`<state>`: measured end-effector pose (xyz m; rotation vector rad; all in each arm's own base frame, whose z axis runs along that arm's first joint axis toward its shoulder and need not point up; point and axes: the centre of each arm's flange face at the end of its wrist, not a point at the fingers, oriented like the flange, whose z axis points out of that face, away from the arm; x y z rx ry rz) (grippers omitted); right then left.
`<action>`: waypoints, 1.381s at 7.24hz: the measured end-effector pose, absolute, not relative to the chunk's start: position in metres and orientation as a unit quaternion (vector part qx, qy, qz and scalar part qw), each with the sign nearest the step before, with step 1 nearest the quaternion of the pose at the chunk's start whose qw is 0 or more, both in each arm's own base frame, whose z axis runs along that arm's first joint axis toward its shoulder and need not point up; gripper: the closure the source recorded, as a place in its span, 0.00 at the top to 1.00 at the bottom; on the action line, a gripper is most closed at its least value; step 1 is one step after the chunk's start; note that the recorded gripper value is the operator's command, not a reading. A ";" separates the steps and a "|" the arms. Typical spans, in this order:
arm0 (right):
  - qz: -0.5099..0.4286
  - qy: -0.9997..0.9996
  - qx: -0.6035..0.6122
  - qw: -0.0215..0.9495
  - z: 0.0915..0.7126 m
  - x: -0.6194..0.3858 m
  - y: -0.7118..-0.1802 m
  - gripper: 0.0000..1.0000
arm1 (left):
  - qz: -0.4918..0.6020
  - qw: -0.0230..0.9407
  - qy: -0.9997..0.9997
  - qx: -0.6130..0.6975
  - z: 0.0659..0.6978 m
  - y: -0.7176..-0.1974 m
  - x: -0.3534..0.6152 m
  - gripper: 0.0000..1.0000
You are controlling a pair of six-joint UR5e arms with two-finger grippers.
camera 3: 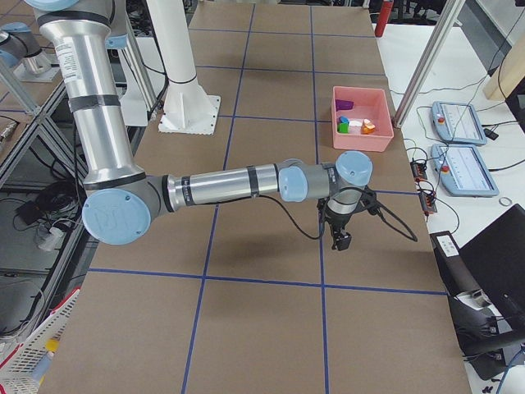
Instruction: Put all blocks into box
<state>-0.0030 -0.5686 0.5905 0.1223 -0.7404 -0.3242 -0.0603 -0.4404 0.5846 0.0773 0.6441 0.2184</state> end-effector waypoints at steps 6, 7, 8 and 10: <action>-0.043 -0.417 0.055 0.906 0.673 0.092 -0.439 1.00 | 0.094 0.927 0.363 0.012 0.605 -0.438 -0.053 1.00; -0.041 -0.414 0.056 0.908 0.669 0.094 -0.446 1.00 | 0.094 0.927 0.362 0.012 0.605 -0.438 -0.053 1.00; -0.039 -0.412 0.053 0.909 0.659 0.095 -0.460 1.00 | 0.094 0.927 0.362 0.011 0.606 -0.439 -0.053 1.00; -0.036 -0.415 0.045 0.908 0.649 0.096 -0.472 1.00 | 0.094 0.927 0.363 0.011 0.606 -0.440 -0.053 1.00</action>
